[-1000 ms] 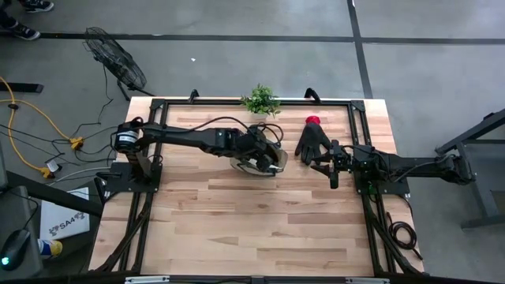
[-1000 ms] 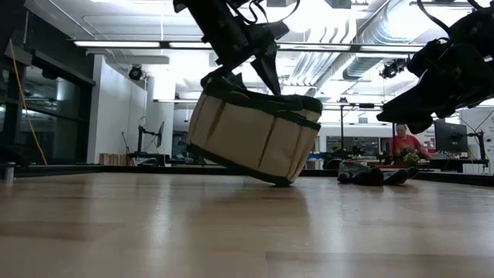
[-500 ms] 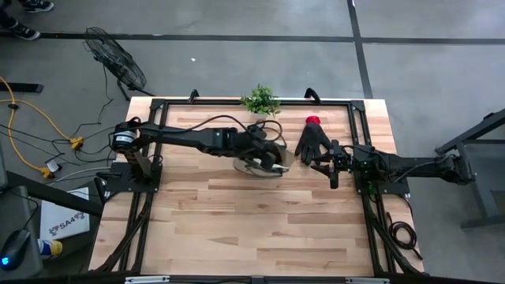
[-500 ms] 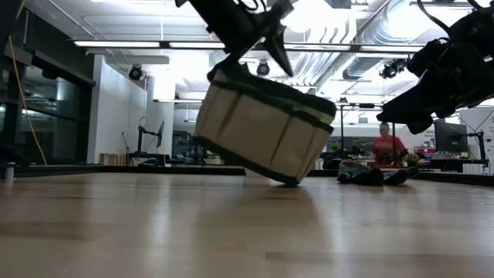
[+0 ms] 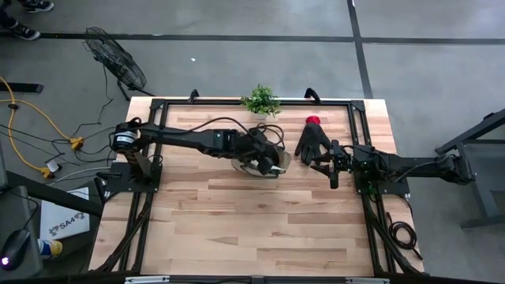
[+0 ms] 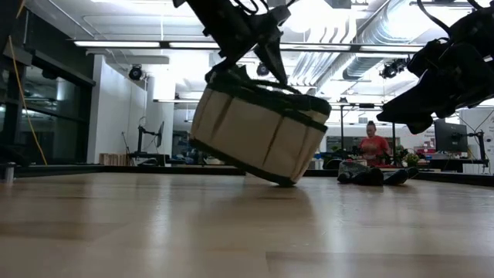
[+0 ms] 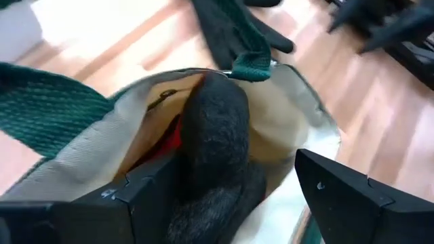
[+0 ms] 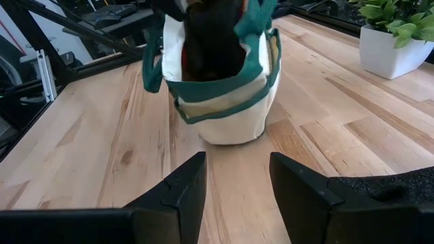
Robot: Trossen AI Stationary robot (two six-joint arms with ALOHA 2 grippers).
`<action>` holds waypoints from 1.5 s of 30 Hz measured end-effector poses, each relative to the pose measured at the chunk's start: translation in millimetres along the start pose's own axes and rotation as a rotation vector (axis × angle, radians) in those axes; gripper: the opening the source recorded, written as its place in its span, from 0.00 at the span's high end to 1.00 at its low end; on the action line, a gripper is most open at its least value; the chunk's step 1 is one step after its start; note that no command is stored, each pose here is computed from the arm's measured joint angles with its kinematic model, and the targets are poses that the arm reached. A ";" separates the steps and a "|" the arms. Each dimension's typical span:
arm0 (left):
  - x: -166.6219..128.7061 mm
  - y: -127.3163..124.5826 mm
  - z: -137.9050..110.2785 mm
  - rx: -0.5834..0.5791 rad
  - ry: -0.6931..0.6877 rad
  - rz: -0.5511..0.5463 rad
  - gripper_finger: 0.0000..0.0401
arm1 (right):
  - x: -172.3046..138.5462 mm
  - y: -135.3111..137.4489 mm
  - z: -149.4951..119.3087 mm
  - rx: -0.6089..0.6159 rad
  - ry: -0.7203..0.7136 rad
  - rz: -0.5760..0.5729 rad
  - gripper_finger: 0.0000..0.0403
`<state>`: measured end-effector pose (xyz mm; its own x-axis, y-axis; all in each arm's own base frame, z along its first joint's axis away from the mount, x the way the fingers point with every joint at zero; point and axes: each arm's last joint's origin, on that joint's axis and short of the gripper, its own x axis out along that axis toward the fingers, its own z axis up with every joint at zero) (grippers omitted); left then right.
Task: Pick & Place Garden tools in Gardening bag
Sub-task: Put the red glove into the gardening bag
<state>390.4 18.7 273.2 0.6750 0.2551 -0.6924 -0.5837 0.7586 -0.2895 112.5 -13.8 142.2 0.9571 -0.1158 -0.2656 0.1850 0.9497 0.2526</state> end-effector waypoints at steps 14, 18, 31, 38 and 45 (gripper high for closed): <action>-0.7 3.0 -4.8 0.057 0.007 0.086 0.42 | 0.0 0.0 0.0 0.000 0.000 0.000 0.62; -0.7 3.1 -4.8 0.058 0.006 0.089 0.63 | 0.0 0.0 -0.1 0.000 0.000 0.001 0.62; -0.6 2.5 -5.1 0.060 0.021 0.066 0.87 | 0.0 0.0 0.0 0.000 0.000 0.000 0.62; -0.7 3.3 -5.0 0.062 0.010 0.088 0.71 | 0.0 0.0 -0.1 0.000 0.000 0.000 0.62; -8.1 7.3 -4.4 0.069 0.004 0.140 0.48 | 0.0 0.0 0.0 0.000 0.000 0.000 0.62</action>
<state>378.7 19.6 273.7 0.5869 0.3593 -0.7256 -0.6399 0.7549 -0.1438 112.5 -13.8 142.2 0.9571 -0.1157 -0.2655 0.1849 0.9497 0.2526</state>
